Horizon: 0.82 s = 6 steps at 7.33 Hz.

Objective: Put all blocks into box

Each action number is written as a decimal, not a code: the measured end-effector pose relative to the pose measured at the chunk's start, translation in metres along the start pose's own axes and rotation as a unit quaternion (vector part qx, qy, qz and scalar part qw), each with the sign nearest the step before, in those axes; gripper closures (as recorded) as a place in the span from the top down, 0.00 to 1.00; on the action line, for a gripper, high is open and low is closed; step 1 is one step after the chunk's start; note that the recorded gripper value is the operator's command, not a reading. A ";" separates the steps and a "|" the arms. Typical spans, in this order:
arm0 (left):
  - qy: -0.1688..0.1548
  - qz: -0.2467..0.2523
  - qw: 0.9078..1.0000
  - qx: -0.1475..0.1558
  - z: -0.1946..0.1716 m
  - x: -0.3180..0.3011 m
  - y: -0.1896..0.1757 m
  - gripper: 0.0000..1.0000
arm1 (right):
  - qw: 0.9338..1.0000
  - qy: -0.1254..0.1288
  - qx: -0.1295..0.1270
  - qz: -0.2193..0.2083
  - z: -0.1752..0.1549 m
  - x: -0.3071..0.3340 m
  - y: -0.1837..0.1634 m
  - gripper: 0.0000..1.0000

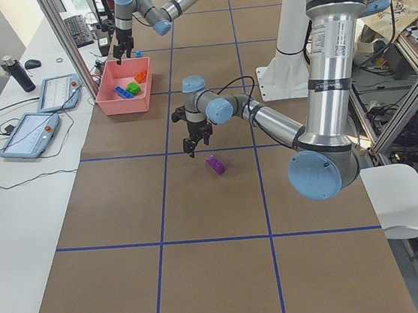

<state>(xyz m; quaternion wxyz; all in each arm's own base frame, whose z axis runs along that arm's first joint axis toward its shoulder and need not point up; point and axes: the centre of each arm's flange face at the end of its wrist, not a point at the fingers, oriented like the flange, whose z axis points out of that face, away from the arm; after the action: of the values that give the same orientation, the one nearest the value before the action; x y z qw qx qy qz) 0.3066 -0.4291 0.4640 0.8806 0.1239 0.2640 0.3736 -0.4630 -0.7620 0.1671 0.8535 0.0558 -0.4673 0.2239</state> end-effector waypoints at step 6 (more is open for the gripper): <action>0.048 0.026 0.997 -0.061 0.056 0.031 0.015 0.00 | 1.000 0.000 -0.017 -0.019 -0.023 0.044 -0.054 1.00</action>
<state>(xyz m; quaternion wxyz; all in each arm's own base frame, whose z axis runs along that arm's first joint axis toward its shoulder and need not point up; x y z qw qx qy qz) 0.3470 -0.3978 0.5050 0.8627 0.0592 0.2794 0.4175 -0.4008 -0.7889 0.1965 0.8585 0.0503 -0.4699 0.1992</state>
